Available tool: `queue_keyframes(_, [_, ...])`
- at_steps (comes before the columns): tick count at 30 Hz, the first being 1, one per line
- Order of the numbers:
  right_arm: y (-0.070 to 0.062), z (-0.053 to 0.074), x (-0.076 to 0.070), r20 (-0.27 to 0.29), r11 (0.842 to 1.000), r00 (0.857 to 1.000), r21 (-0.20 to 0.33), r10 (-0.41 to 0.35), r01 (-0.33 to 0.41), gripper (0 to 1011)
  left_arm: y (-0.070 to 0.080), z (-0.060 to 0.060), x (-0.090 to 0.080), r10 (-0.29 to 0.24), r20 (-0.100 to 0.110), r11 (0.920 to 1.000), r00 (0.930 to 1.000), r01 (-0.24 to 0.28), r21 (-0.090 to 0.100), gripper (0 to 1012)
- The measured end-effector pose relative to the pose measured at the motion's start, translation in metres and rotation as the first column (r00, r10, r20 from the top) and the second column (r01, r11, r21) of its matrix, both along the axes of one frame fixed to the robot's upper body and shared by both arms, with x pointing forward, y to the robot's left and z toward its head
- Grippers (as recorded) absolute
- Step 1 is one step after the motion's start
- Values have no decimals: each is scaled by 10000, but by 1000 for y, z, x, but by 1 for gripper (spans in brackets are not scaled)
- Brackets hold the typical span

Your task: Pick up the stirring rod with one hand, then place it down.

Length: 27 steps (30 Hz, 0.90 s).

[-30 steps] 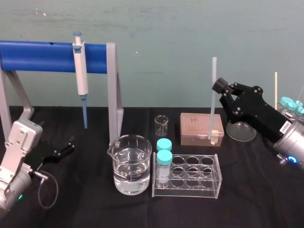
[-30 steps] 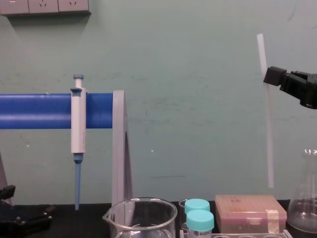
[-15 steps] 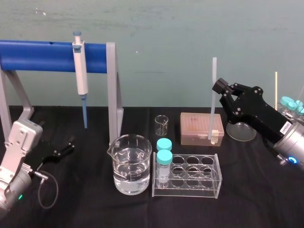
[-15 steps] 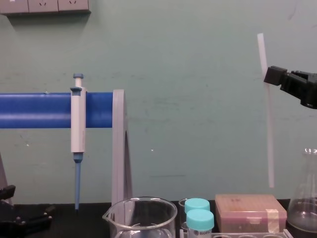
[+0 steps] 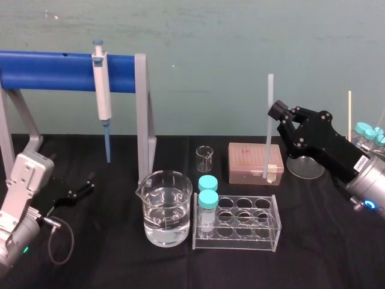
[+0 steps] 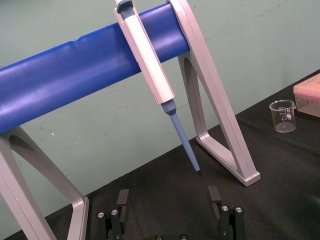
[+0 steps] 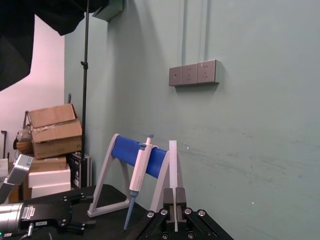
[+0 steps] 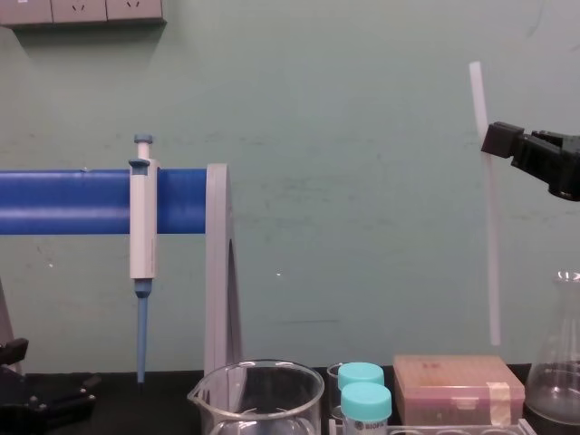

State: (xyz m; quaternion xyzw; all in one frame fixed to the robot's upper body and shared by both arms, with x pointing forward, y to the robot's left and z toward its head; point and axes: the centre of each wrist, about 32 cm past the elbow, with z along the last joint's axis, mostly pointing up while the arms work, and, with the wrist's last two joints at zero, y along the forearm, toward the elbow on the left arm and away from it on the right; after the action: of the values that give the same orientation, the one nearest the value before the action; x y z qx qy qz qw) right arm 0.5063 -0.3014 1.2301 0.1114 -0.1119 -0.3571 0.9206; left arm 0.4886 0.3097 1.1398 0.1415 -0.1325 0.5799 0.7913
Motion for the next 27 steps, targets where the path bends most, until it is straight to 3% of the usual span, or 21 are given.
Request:
queue_keyframes(19, [1,0,-1,-9,10000,10000,-23,35,-35,29,0,0,0,0,0,10000,10000,0,-1,1000])
queue_keyframes(27, [-5,-13,-7,-597,9991,9973,-59,420,-424,28,0,0,0,0,0,10000,10000,0,0,1000])
